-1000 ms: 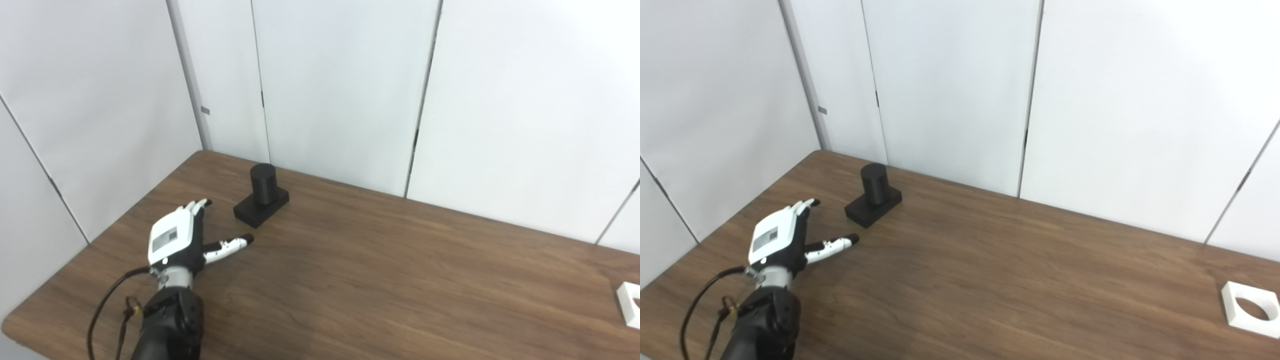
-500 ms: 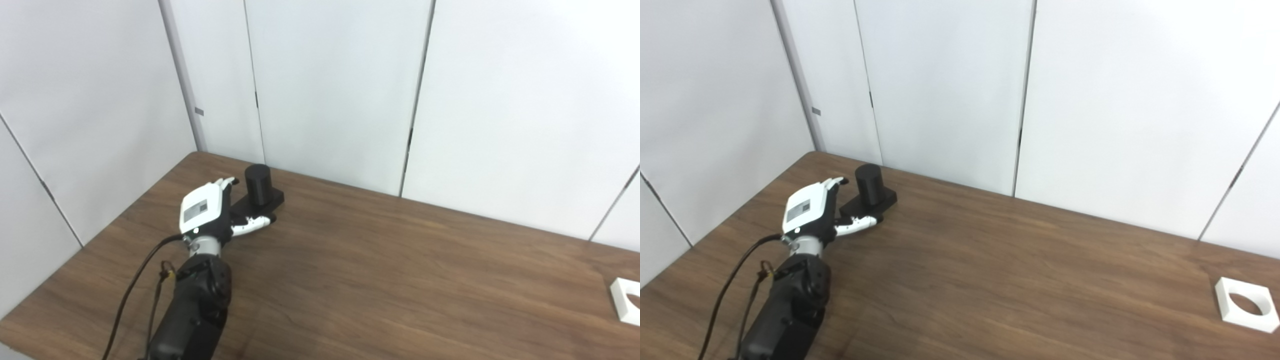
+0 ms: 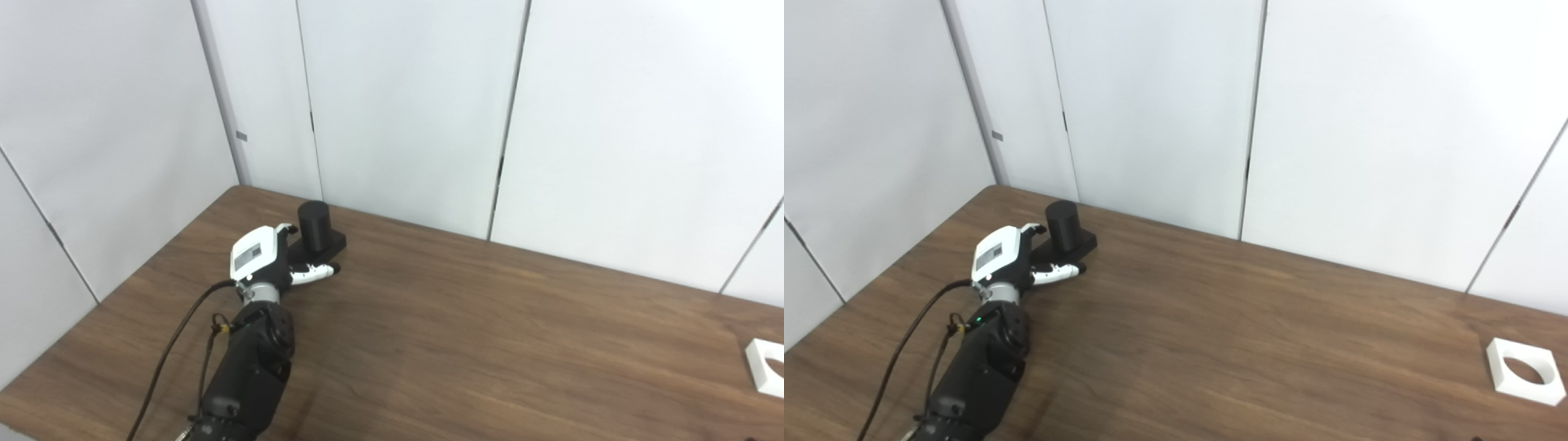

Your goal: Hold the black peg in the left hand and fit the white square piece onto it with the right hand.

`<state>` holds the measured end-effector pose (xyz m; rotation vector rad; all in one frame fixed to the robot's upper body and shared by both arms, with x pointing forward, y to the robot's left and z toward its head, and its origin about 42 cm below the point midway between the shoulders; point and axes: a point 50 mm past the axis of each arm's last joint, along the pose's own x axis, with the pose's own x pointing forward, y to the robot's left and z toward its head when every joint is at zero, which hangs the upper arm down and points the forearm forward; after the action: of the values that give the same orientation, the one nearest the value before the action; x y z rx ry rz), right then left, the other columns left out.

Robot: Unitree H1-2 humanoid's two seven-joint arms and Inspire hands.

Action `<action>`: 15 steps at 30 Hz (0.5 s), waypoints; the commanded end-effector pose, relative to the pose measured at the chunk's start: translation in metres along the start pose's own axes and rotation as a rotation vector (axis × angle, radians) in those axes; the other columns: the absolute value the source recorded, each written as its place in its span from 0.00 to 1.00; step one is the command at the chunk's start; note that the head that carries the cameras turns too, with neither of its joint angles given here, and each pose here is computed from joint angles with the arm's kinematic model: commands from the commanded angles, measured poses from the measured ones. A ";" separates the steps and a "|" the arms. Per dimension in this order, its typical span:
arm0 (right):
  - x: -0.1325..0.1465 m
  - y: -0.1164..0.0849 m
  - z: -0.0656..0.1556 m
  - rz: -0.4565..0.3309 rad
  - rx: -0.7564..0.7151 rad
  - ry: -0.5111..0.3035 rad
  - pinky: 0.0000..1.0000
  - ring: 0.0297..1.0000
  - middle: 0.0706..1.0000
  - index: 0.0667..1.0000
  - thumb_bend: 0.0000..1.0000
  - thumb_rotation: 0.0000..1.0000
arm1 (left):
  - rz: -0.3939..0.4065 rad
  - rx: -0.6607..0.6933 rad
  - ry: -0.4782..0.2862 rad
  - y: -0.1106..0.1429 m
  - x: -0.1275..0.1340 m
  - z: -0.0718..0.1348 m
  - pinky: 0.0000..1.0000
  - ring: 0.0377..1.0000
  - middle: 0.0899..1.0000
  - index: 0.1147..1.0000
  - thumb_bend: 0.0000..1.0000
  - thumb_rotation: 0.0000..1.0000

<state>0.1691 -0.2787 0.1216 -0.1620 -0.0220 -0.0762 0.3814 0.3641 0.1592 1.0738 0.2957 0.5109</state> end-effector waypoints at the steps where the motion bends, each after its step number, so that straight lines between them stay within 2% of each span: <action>1: 0.002 -0.001 0.006 0.006 -0.004 -0.050 0.99 0.97 0.94 0.89 0.42 0.67 | 0.111 -0.013 -0.030 0.026 0.017 0.018 0.87 0.88 0.85 0.79 0.95 0.46; 7: 0.003 -0.001 0.005 0.002 -0.017 -0.060 0.99 0.97 0.94 0.88 0.41 0.68 | 0.114 0.012 -0.011 0.024 0.025 0.017 0.88 0.89 0.87 0.80 0.93 0.48; 15: 0.004 -0.001 0.004 0.000 -0.006 -0.053 0.96 0.96 0.93 0.89 0.42 0.68 | 0.127 0.122 -0.005 0.019 0.032 0.011 0.87 0.88 0.86 0.80 0.95 0.51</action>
<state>0.1692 -0.2792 0.1203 -0.1718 -0.0333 -0.0772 0.3934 0.3707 0.1464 1.1516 0.3537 0.5249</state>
